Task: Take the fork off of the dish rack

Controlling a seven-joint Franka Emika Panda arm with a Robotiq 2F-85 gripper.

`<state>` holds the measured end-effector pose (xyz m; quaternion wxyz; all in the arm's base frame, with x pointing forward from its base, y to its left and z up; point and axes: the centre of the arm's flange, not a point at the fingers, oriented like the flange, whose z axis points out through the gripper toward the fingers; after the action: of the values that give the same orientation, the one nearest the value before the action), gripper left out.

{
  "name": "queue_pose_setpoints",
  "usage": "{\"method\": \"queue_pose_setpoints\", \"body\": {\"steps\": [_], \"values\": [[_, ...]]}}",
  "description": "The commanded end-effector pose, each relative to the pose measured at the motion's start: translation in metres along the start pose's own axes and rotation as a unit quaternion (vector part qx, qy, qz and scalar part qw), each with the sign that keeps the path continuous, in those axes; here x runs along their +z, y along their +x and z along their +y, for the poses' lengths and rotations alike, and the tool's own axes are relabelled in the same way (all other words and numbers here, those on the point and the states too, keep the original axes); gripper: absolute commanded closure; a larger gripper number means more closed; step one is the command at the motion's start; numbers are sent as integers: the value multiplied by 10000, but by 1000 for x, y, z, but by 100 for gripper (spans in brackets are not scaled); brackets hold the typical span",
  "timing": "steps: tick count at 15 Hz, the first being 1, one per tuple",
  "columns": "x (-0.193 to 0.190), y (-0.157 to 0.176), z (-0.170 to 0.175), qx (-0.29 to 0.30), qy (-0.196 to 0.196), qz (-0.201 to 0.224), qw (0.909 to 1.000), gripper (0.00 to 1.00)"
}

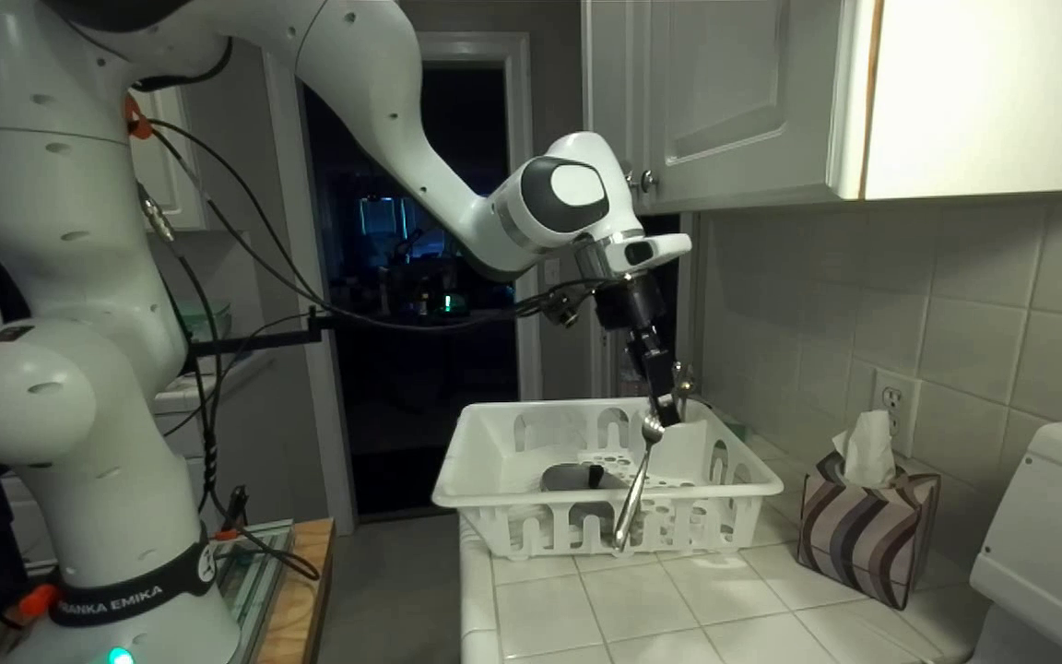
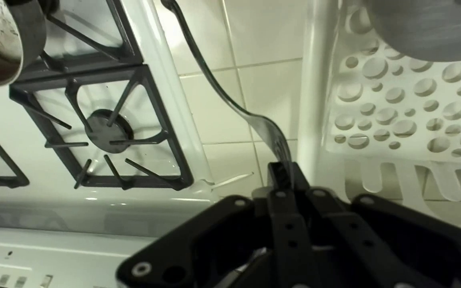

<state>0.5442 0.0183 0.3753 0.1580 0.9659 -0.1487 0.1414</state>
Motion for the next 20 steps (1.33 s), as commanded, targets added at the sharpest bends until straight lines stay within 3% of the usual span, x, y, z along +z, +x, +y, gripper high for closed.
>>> {"method": "queue_pose_setpoints", "body": {"steps": [1,6,12,20], "values": [[10,-12,26,619,225,-9,9978,99],[33,-15,45,1172,592,164,9912,99],[56,-25,47,1502,979,51,9838,99],[84,-37,45,1980,1383,-427,9694,99]]}}
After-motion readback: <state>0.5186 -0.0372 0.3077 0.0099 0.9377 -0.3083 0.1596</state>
